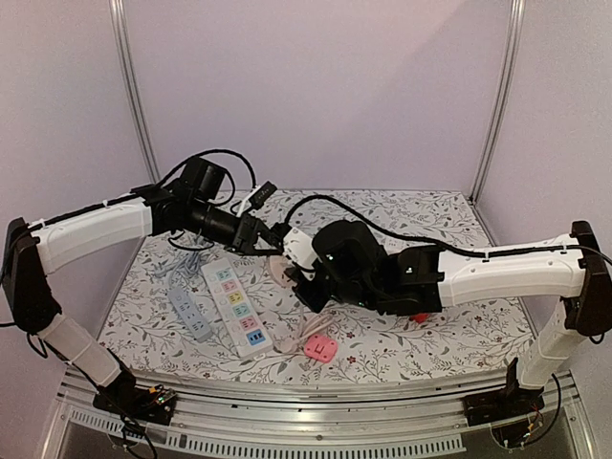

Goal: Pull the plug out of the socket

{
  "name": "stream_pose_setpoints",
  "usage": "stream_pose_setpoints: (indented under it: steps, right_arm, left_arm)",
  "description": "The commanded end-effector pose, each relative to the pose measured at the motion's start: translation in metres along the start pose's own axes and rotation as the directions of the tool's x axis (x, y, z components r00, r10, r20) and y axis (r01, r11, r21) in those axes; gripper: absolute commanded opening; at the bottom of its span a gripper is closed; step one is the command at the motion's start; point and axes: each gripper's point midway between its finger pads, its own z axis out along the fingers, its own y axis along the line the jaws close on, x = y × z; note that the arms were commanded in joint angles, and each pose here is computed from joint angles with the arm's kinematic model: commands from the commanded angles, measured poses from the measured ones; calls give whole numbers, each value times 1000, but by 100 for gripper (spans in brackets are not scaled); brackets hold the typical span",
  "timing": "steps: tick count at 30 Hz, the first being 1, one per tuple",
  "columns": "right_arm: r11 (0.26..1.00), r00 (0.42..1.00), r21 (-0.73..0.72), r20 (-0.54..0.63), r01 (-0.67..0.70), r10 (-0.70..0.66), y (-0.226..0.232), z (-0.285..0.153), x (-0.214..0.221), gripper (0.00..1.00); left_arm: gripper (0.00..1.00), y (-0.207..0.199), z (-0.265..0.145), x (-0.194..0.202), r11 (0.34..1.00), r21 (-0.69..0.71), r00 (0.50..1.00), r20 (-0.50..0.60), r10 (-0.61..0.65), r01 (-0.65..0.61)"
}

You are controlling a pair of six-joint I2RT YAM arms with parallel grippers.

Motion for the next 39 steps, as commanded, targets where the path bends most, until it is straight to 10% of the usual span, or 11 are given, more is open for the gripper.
stream_pose_setpoints:
  steps: [1,21,39]
  right_arm:
    - [989,994,124,-64,-81,90,-44,-8,19,0]
    - [956,951,46,-125,290,-282,33,-31,20,0]
    - [991,998,135,-64,-8,16,-28,-37,2,0]
  left_arm:
    - [0,3,-5,5,1000,-3,1000,-14,-2,2]
    - [0,13,-10,2,999,-30,1000,-6,-22,22]
    - [0,2,-5,8,997,-44,998,-27,54,-56]
